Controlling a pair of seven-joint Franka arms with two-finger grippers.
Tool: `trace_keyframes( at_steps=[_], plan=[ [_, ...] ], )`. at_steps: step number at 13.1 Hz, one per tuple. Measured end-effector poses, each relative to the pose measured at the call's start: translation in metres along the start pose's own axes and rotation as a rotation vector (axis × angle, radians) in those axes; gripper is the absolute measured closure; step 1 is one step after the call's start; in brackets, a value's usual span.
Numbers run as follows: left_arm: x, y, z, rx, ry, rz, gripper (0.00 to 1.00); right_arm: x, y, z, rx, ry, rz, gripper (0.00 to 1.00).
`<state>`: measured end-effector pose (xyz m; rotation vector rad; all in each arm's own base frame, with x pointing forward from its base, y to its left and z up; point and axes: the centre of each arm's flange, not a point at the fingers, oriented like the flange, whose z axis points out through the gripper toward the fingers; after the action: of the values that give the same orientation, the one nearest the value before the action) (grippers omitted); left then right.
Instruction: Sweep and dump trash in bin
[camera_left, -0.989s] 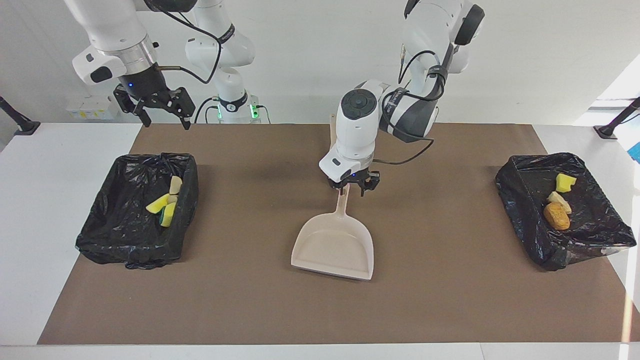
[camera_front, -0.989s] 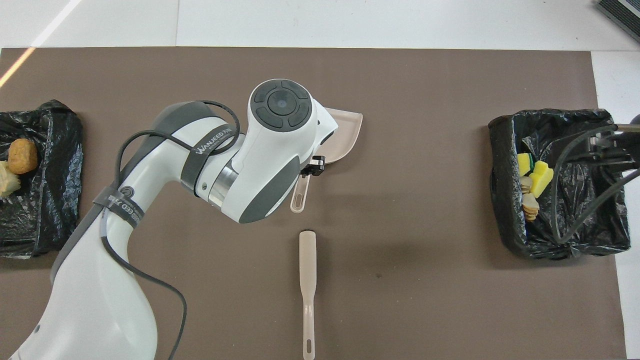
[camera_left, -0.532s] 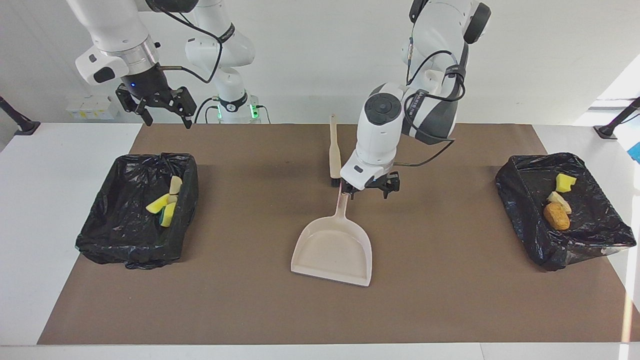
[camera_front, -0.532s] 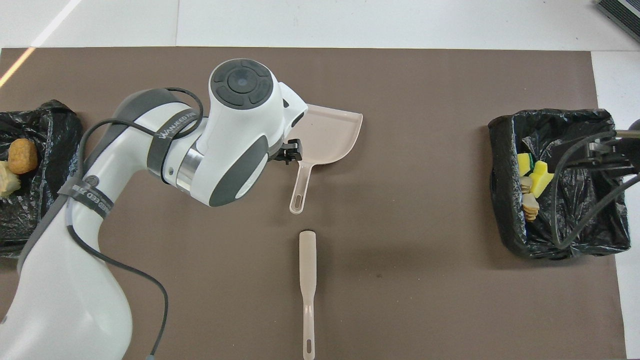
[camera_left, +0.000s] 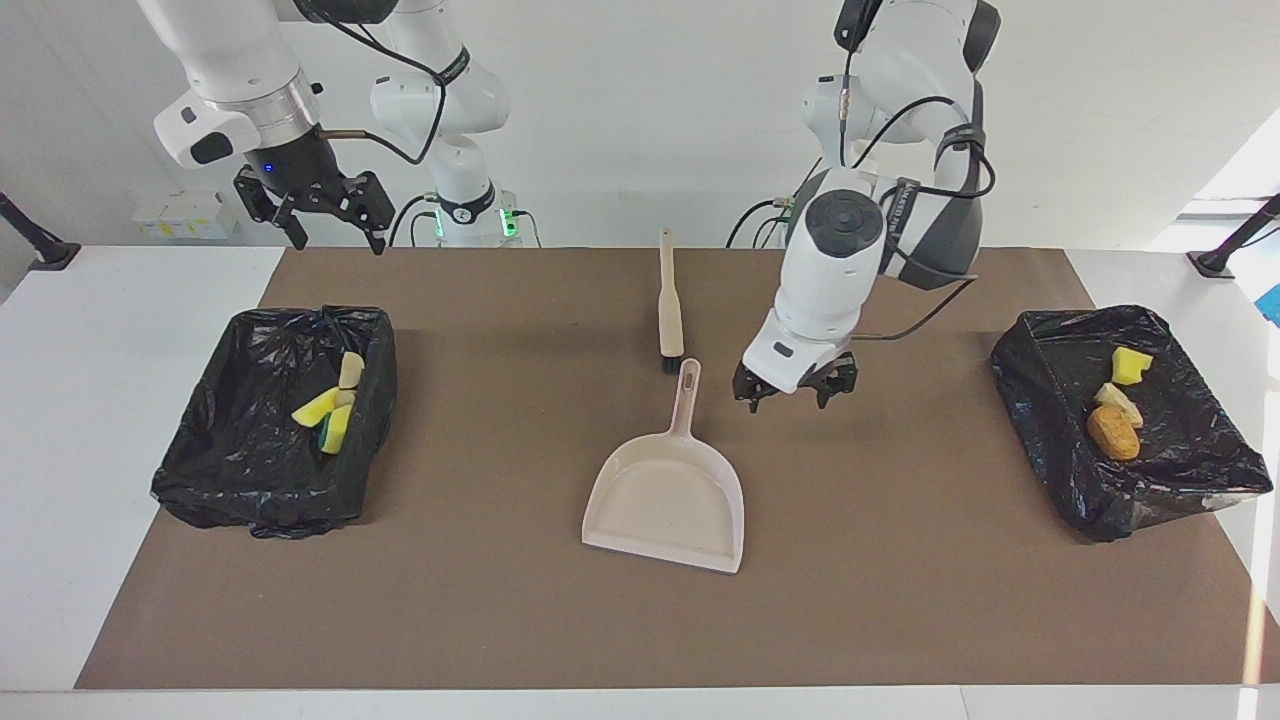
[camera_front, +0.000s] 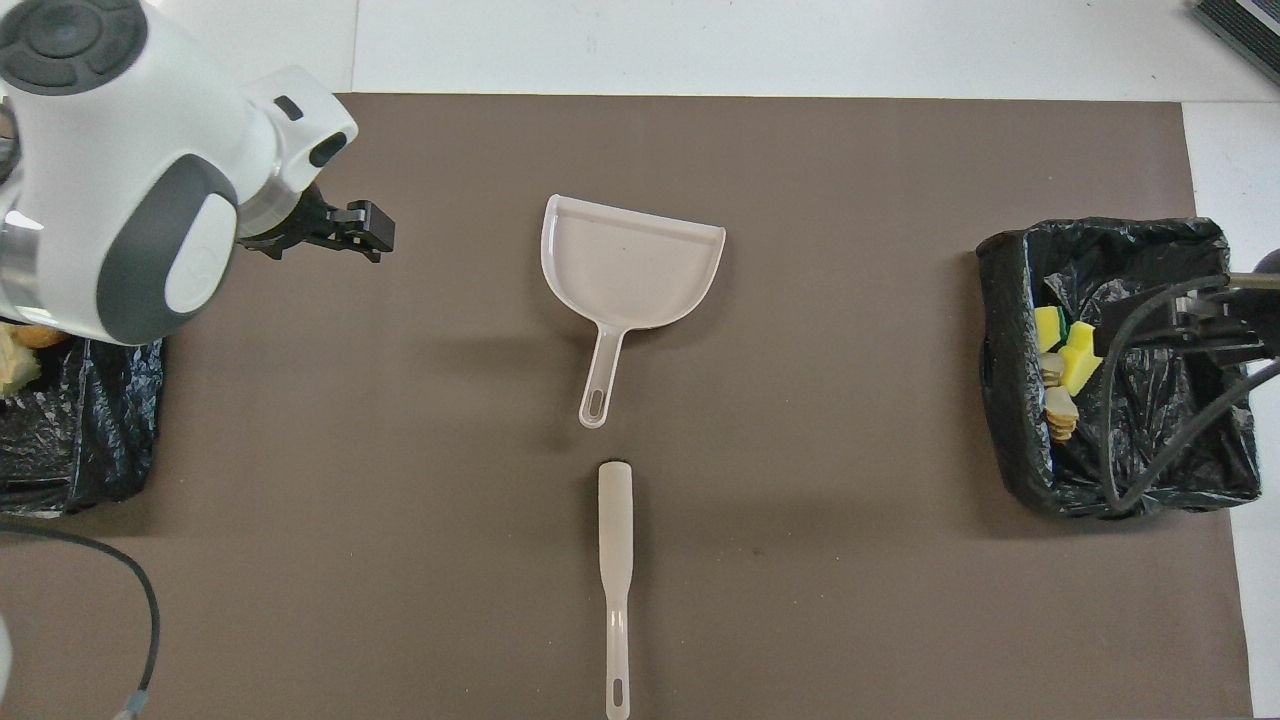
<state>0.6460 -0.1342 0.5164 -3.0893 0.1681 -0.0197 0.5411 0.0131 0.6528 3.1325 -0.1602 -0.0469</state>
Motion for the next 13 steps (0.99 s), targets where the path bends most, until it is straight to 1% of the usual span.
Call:
trace_keyframes(
  at_steps=[3, 5, 7, 10, 13],
  plan=[
    [-0.012, -0.057, -0.024, 0.010, -0.008, 0.007, 0.00, 0.001, -0.001, -0.001, 0.001, 0.008, -0.003, 0.00],
    [-0.025, -0.074, -0.040, 0.019, -0.009, -0.002, 0.00, 0.001, -0.001, -0.001, 0.001, 0.008, -0.003, 0.00],
    [-0.034, -0.077, -0.046, 0.025, -0.022, 0.017, 0.00, 0.001, -0.002, -0.001, 0.001, 0.008, -0.003, 0.00],
    [-0.040, -0.076, -0.044, 0.028, -0.037, 0.046, 0.00, 0.001, -0.002, -0.001, 0.001, 0.008, -0.003, 0.00],
    [-0.045, -0.074, -0.049, 0.031, -0.033, 0.053, 0.00, 0.001, -0.002, -0.001, 0.001, 0.008, -0.003, 0.00]
  ],
)
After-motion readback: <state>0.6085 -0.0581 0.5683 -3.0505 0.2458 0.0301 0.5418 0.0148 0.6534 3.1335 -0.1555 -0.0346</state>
